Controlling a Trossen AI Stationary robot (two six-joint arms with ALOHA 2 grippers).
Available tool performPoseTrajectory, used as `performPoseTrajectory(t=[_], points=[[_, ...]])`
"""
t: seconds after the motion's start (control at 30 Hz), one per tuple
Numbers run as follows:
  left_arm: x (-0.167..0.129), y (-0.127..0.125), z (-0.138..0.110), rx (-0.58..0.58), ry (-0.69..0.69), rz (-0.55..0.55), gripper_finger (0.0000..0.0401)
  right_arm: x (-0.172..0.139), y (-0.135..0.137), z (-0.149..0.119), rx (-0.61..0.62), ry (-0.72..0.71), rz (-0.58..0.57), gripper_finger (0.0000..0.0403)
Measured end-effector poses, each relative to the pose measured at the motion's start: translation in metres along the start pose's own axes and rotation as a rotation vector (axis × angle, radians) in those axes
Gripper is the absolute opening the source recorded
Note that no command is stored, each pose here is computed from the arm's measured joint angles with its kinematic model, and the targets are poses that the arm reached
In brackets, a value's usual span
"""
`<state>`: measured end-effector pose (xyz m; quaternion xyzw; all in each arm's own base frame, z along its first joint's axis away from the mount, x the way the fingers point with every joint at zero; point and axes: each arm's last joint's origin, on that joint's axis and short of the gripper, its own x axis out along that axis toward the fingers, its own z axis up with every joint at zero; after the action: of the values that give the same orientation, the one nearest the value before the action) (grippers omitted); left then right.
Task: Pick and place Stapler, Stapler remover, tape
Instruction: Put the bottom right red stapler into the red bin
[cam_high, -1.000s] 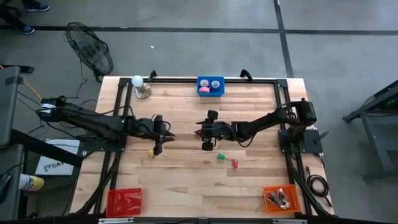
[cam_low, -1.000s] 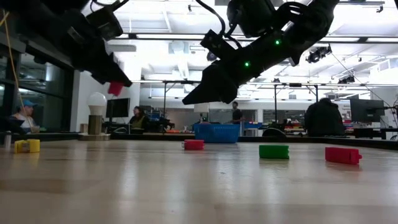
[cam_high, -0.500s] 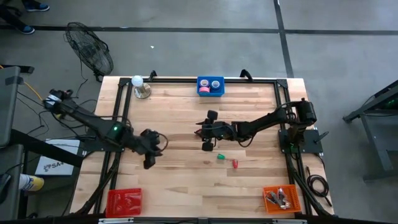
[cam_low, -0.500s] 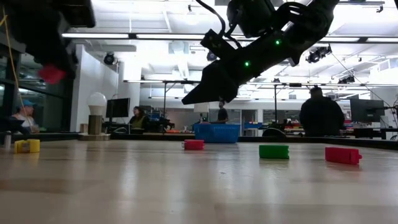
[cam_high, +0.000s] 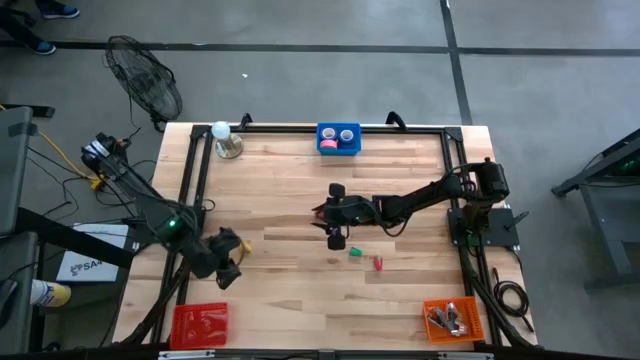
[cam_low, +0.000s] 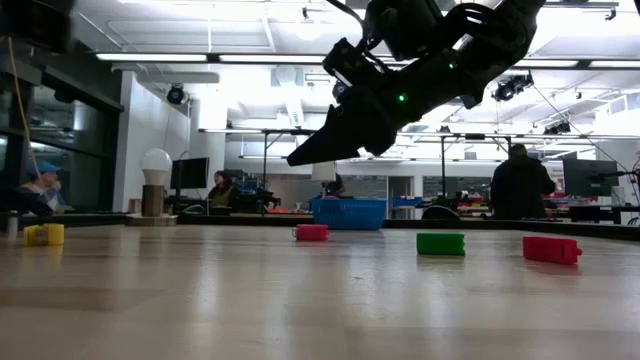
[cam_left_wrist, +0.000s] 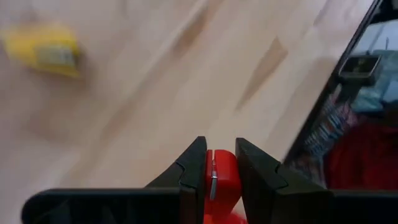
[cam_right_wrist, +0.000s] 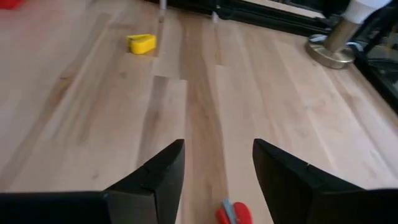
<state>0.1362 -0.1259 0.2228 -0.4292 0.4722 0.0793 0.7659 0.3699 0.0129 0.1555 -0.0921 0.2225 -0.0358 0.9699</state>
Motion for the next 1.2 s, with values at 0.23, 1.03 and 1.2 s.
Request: performPoseTrajectory(t=[0.23, 1.03, 1.2], points=[[0.008, -0.019, -0.029, -0.135, 0.164, 0.047, 0.0060, 0.000, 0.002, -0.002, 0.011, 0.016, 0.074, 0.0181], [0.068, -0.063, -0.090, -0.046, 0.502, 0.468, 0.0060, -0.001, 0.008, -0.004, 0.026, 0.032, 0.118, 0.0181], [0.068, -0.060, -0.090, -0.023, 0.501, 0.492, 0.0060, -0.001, 0.009, -0.003, 0.022, 0.031, 0.122, 0.0181]])
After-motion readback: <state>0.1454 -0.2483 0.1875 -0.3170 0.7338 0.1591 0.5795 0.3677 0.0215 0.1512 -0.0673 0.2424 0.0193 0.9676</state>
